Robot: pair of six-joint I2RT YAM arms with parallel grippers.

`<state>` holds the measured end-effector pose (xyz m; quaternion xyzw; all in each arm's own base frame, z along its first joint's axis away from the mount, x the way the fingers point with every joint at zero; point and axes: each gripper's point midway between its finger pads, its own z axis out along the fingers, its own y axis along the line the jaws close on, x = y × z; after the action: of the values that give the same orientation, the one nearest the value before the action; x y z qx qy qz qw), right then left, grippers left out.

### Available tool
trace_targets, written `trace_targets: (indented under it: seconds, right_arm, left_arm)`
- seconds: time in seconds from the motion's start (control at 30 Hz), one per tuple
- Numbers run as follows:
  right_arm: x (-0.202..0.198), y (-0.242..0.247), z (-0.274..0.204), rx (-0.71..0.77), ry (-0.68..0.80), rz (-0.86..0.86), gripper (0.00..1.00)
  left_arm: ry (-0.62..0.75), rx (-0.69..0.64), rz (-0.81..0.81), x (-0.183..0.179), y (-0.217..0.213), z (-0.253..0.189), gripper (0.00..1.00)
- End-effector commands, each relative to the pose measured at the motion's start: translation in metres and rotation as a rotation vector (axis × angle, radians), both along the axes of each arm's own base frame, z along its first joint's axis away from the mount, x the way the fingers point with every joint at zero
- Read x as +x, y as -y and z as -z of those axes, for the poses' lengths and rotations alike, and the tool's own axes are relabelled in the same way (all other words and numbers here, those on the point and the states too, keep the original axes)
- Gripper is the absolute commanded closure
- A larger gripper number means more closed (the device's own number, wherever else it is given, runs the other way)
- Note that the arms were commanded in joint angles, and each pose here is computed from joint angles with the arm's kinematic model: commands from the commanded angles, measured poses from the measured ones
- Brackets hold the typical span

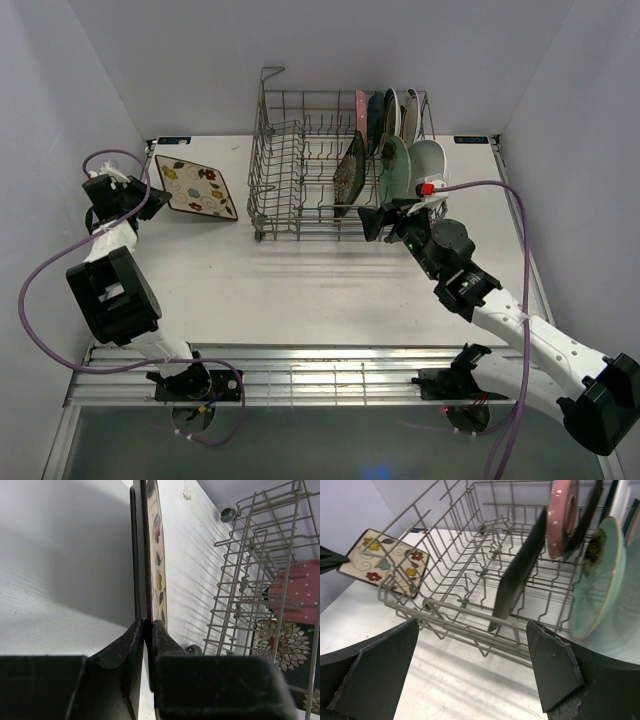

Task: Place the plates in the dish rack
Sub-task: Pick up the plate from the corner of the board.

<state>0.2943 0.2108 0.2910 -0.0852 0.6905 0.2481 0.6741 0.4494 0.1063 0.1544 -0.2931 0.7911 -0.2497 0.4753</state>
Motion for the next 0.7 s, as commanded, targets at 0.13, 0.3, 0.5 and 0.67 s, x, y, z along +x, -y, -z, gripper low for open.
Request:
trace_targets:
  seconds: [0.13, 0.3, 0.5, 0.67]
  right_arm:
    - [-0.008, -0.040, -0.022, 0.062, 0.001, -0.196, 0.07]
    - [-0.013, -0.059, -0.013, 0.073, -0.037, -0.292, 0.07]
    - [-0.026, -0.091, 0.001, 0.089, -0.095, -0.468, 0.07]
    - [-0.035, -0.107, 0.013, 0.123, -0.148, -0.563, 0.06]
  left_arm:
    - [0.153, 0.082, 0.086, -0.016, 0.012, -0.067, 1.00]
    - [0.116, 0.079, 0.111, -0.033, 0.011, -0.059, 1.00]
    - [0.099, 0.104, 0.134, -0.055, 0.014, -0.055, 1.00]
    - [0.060, 0.134, 0.161, -0.074, 0.018, -0.040, 1.00]
